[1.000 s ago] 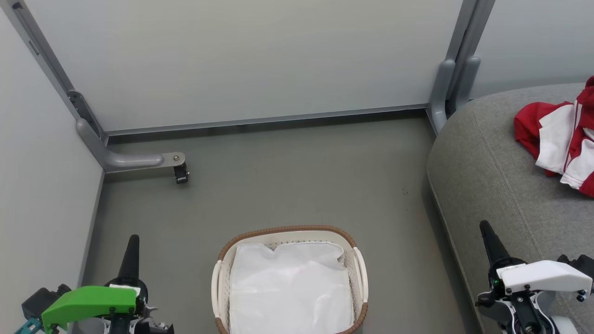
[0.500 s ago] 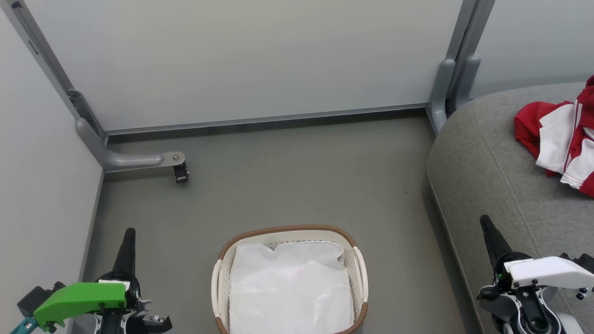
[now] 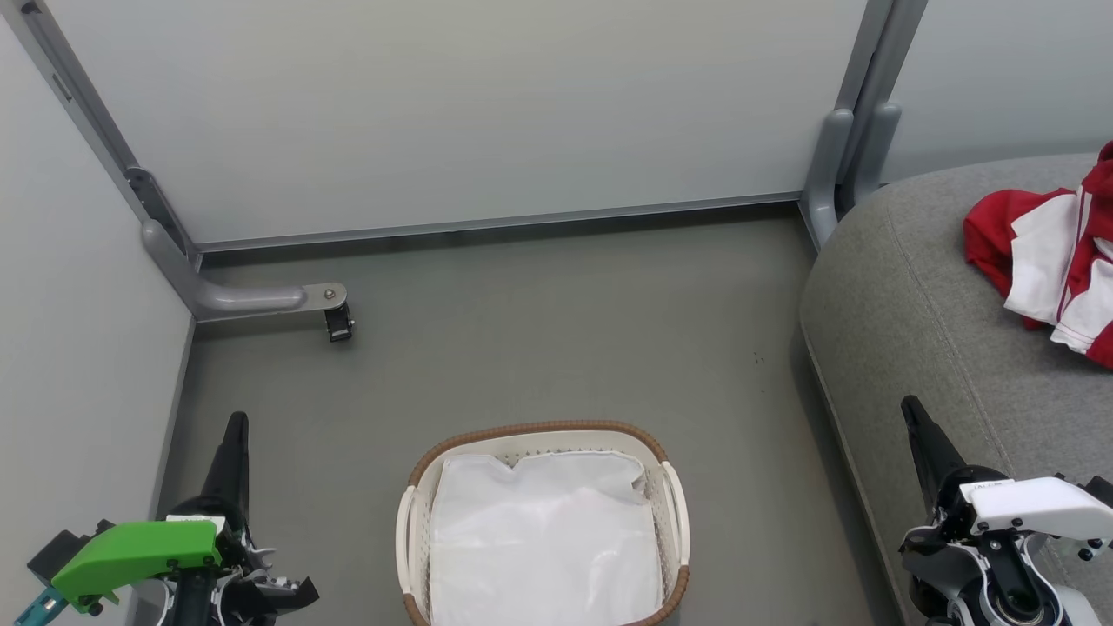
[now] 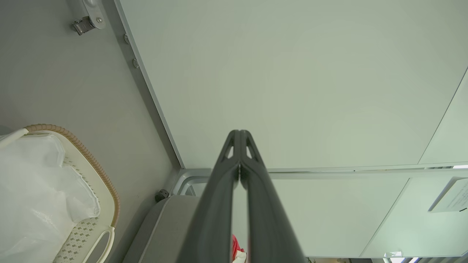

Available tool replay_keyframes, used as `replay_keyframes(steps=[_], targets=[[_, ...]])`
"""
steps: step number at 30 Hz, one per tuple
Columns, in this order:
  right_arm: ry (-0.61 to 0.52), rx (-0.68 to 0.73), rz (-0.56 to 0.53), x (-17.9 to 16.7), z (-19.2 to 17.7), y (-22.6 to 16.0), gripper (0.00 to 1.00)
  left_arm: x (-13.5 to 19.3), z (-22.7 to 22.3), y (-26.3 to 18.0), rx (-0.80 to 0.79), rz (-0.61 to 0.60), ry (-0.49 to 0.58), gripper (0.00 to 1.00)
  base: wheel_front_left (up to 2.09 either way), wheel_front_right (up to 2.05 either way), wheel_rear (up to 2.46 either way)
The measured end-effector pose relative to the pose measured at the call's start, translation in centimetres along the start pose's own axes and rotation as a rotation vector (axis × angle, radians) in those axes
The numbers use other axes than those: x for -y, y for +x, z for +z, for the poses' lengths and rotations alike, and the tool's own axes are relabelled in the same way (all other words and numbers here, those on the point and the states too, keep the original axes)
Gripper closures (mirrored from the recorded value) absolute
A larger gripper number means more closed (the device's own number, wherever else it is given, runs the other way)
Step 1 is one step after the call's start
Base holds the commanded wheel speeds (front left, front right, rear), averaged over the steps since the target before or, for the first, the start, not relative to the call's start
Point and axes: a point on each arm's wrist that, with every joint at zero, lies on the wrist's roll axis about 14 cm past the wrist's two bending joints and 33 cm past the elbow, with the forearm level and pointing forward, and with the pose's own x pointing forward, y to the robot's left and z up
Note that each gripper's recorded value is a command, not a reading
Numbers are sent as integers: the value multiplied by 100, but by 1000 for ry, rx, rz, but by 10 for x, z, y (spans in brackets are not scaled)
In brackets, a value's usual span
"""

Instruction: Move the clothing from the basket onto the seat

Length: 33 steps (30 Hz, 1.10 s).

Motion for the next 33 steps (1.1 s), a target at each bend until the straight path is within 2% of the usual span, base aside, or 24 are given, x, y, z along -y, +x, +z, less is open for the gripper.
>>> replay_keyframes(steps=[9, 33], targets=[[57, -3, 14, -4, 1, 2, 100, 6, 3, 3, 4, -23, -53, 100, 0, 0, 0], [57, -3, 15, -4, 1, 2, 100, 6, 3, 3, 4, -25, -53, 100, 0, 0, 0]])
